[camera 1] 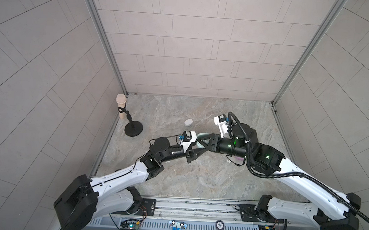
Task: Insert wireless bluetooth earbuds into charging case
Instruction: Insert the wireless bluetooth earbud into the charging case.
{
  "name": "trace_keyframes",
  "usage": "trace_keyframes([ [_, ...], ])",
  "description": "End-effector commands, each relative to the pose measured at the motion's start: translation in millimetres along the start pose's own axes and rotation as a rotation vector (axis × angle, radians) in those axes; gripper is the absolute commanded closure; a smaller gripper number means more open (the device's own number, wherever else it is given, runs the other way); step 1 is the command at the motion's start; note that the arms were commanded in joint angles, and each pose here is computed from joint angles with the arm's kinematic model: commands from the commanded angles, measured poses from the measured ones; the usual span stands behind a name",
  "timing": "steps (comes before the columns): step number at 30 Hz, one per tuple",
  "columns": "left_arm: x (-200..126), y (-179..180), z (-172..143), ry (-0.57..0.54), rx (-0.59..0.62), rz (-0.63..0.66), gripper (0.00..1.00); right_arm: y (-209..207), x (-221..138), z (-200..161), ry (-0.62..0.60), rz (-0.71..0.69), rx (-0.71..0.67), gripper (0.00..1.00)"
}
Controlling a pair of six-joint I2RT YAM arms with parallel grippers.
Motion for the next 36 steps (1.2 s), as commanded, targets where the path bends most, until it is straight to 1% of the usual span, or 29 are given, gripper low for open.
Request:
trace_keyframes([
  [1, 0, -6, 21, -0.067, 0.050, -0.019, 0.90, 1, 1, -1, -0.010, 0.000, 0.018, 0.89],
  [10, -3, -7, 23, -0.074, 0.062, -0.008, 0.90, -7, -5, -9, 0.009, -0.052, 0.021, 0.87],
  [28, -3, -5, 23, -0.069, 0.068, 0.010, 0.91, -5, -22, -7, 0.000, -0.087, -0.004, 0.62],
  [32, -3, -4, 21, -0.062, 0.067, 0.013, 0.91, 3, -33, -2, -0.016, -0.081, -0.023, 0.59],
  [36, -3, -3, 18, -0.053, 0.064, 0.017, 0.91, 9, -42, 2, -0.007, -0.094, -0.055, 0.56],
])
Point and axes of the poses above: each gripper's point midway between its finger pads, its own x axis out along the fingers, its own y axis along the line the jaws close on, z = x × y, the point moved 8 cm from there along -x, back along the fingers, and after that the axes turned 8 degrees about -x, right-handed, at the moved point
